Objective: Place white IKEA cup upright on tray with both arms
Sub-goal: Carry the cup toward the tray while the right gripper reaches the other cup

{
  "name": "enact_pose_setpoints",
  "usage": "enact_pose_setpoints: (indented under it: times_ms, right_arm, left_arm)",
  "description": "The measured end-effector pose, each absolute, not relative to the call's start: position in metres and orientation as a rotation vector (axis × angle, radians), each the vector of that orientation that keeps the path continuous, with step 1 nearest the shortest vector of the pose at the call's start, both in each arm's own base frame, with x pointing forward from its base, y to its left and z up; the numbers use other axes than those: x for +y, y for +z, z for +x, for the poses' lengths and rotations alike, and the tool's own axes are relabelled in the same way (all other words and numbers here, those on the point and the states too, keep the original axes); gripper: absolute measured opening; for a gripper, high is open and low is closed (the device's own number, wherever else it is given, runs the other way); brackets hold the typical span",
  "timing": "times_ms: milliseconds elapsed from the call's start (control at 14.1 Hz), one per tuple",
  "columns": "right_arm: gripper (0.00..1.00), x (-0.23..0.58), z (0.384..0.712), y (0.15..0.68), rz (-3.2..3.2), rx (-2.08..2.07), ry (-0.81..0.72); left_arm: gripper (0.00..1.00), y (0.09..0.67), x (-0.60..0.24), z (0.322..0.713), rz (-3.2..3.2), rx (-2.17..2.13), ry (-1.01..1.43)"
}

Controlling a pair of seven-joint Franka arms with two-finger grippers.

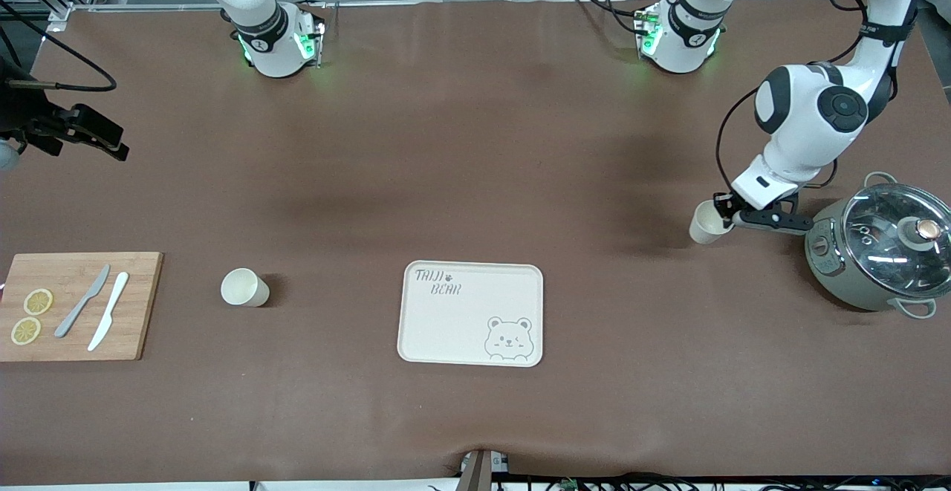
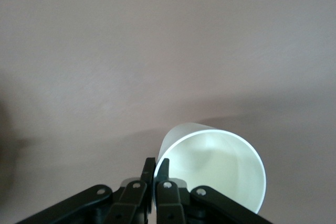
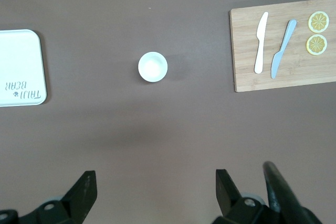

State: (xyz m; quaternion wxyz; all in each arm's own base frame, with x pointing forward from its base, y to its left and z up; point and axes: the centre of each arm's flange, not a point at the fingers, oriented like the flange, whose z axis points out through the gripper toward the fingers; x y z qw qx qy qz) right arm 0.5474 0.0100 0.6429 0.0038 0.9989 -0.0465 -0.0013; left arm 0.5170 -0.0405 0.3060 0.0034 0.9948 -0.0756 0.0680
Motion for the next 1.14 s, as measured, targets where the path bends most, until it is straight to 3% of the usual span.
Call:
enact_pose_setpoints:
  times_ms: [497,1135]
  right_arm:
    - [1.0,0.01,0.553,0.628,3.131,-0.145,0.009]
    - [1.0,0.01,0.577,0.521,3.119,-0.131,0.094]
  left_arm:
    - [0.05,0.382,-0.132,0.545,3.099,-0.135,0.174]
    - [0.05,0.398,-0.227,0.581,3.01,-0.062,0.06]
